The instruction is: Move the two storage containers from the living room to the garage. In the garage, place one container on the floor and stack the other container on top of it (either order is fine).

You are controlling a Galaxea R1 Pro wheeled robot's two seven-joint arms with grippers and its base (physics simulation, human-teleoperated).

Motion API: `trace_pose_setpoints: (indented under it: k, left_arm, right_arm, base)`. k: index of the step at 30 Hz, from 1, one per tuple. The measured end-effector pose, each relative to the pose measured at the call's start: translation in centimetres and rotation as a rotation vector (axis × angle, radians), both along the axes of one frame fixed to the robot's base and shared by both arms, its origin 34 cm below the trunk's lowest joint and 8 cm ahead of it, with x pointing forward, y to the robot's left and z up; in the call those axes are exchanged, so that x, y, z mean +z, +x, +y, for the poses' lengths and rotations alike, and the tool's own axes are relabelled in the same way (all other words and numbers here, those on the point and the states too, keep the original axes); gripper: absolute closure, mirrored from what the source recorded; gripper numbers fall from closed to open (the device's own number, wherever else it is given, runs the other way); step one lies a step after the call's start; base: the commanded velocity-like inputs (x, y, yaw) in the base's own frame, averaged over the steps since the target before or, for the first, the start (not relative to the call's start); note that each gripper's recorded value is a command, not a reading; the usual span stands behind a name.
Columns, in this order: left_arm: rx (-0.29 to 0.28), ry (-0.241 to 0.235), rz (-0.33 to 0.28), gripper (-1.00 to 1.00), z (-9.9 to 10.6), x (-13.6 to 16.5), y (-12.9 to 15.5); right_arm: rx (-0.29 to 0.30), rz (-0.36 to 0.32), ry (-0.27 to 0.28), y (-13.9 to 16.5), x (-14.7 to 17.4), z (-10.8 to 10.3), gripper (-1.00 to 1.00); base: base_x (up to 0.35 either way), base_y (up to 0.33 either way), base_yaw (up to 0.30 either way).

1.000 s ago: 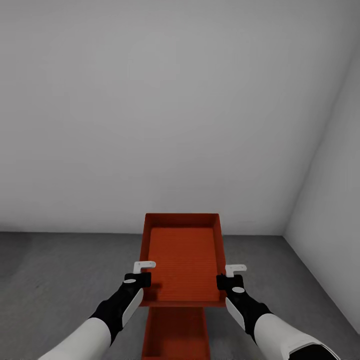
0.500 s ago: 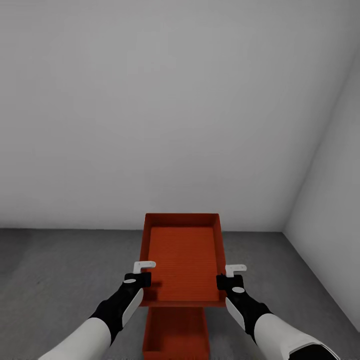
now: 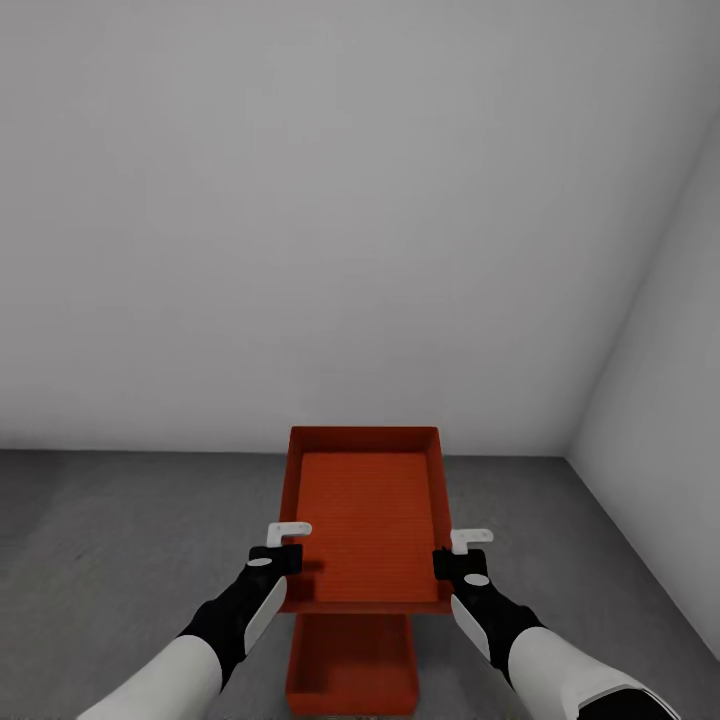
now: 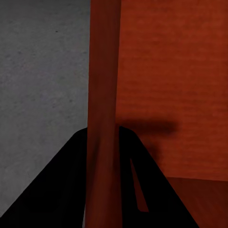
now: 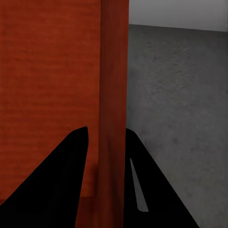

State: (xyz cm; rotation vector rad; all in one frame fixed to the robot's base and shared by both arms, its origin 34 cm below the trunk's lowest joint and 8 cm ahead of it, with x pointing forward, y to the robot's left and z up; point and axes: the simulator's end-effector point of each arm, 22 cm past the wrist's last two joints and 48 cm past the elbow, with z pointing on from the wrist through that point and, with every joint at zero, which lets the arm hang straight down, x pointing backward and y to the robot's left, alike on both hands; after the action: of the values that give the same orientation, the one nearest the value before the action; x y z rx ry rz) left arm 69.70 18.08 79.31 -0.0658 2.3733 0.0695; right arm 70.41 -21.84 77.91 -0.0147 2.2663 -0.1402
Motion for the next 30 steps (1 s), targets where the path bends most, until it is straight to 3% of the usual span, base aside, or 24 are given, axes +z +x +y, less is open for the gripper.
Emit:
trace_pose_setpoints:
  k: [30]
  left_arm:
    - [-0.001, 0.000, 0.044, 1.00, 0.0, -2.7, -0.8]
  right_arm:
    - [0.000, 0.044, 0.000, -0.9, -2.7, 0.0, 1.00]
  base:
    - [0.000, 0.000, 0.000]
